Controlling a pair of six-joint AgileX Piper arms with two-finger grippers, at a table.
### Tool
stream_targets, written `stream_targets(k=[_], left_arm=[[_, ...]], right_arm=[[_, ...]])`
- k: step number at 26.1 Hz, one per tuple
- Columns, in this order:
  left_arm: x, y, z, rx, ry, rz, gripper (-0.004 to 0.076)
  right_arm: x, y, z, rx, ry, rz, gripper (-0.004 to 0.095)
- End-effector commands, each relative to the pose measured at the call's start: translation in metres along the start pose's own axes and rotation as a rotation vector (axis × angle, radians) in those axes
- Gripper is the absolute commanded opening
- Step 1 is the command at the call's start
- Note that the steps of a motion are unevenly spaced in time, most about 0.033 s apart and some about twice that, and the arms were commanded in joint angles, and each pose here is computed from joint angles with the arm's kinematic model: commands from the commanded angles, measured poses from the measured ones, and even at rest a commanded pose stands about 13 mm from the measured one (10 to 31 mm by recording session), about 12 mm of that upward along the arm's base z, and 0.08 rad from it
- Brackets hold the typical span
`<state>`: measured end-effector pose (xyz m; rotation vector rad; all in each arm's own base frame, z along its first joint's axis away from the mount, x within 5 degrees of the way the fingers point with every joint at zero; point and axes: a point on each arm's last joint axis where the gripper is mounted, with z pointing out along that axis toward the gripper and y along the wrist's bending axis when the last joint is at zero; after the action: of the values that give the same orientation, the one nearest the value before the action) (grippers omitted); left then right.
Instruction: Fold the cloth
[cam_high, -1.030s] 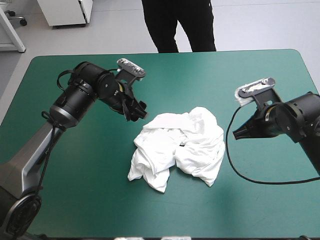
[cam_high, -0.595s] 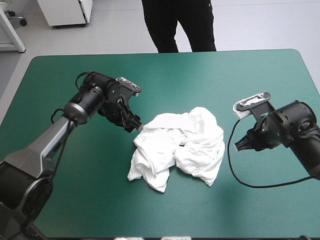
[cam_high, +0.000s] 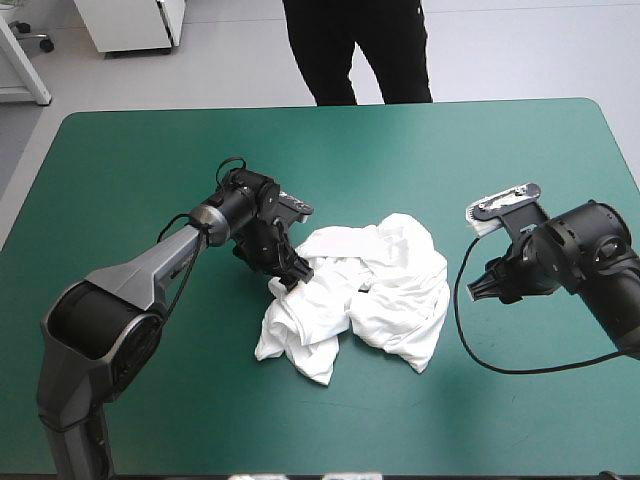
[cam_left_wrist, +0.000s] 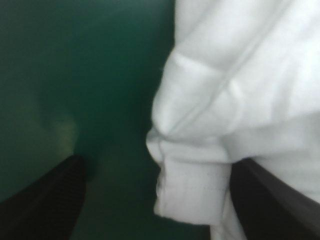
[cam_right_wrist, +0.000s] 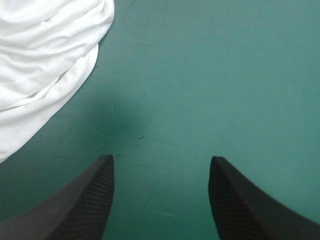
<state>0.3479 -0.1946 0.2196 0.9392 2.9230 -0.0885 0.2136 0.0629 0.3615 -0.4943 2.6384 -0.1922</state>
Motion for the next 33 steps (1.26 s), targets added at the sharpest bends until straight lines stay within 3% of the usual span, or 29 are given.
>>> stream_targets(k=[1, 3, 5, 7, 11, 33], left_arm=[[-0.004, -0.008, -0.014, 0.043, -0.059, -0.008, 0.0484], [-0.004, -0.01, -0.006, 0.079, -0.041, -0.011, 0.0342], [-0.005, -0.012, 0.002, 0.103, -0.023, -0.008, 0.0124], [-0.006, -0.012, 0.008, 0.111, -0.011, -0.014, -0.0006], [-0.007, -0.012, 0.008, 0.111, -0.01, -0.014, -0.0009], [-0.004, -0.011, 0.008, 0.094, 0.008, -0.004, -0.0009]], right_arm=[[-0.001, -0.006, -0.014, 0.027, -0.076, 0.01, 0.054], [0.0, -0.007, -0.018, 0.027, -0.087, 0.013, 0.054], [0.003, -0.008, -0.022, 0.028, -0.102, 0.016, 0.0541], [0.004, -0.006, -0.023, 0.007, -0.102, 0.026, 0.0541], [0.0, 0.008, -0.008, -0.116, -0.079, 0.04, 0.0541], [-0.018, 0.049, 0.122, -0.264, 0.081, -0.005, 0.0541]])
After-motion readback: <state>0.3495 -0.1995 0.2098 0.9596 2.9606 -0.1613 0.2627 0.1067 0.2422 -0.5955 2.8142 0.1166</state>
